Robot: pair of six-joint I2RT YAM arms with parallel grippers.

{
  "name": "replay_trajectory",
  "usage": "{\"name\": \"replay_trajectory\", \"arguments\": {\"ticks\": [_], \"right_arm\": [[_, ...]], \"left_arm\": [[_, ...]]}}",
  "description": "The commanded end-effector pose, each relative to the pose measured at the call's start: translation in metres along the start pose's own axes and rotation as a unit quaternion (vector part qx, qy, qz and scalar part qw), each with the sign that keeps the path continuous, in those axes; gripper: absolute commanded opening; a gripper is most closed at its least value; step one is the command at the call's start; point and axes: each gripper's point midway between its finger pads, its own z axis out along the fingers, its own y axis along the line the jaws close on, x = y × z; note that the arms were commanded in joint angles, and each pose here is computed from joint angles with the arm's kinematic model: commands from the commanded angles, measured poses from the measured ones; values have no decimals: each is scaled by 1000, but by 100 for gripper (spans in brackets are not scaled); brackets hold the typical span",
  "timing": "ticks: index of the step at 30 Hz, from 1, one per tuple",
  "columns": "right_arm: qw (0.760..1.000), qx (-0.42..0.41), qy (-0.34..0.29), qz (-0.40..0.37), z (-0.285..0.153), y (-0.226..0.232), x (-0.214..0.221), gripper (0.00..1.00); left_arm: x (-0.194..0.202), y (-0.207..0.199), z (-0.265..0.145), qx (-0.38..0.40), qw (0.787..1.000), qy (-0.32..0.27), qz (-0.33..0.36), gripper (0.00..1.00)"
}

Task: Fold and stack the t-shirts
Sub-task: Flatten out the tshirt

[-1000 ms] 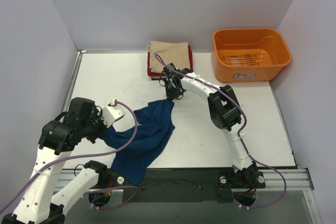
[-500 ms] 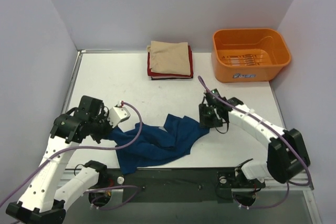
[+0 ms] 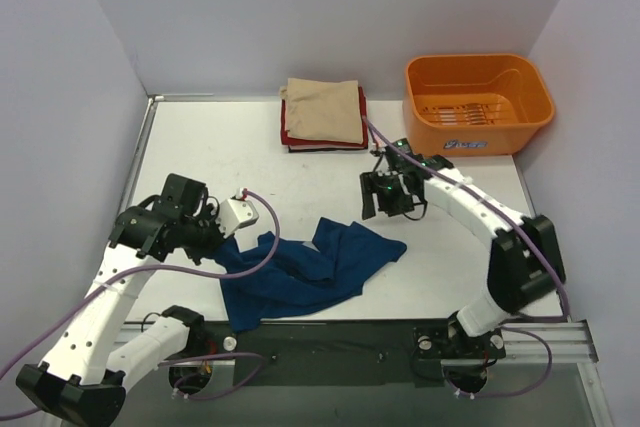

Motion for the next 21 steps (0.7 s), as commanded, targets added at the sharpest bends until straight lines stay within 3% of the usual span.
{"name": "replay_trajectory", "arguments": {"ticks": [1, 6, 8, 9, 13, 17, 21], "right_arm": [[993, -80, 62, -65, 31, 39, -4, 65], [987, -107, 102, -66, 68, 49, -12, 62], [984, -121, 117, -57, 75, 52, -9, 51], [983, -128, 123, -51, 74, 54, -8, 39], [977, -160, 137, -30, 64, 62, 5, 19], [977, -152, 152, -7, 58, 52, 17, 6], [981, -139, 134, 4, 50, 41, 8, 0]], "left_arm": [[-8, 3, 1, -8, 1000, -23, 8, 0], [-5, 4, -1, -15, 1000, -19, 6, 0], [-5, 4, -2, -17, 1000, -19, 4, 0], [-4, 4, -3, -17, 1000, -17, 6, 0], [1, 7, -6, -32, 999, -9, 8, 0], [3, 10, -6, -40, 999, -3, 9, 0], [3, 14, -7, -47, 999, 0, 12, 0]]}}
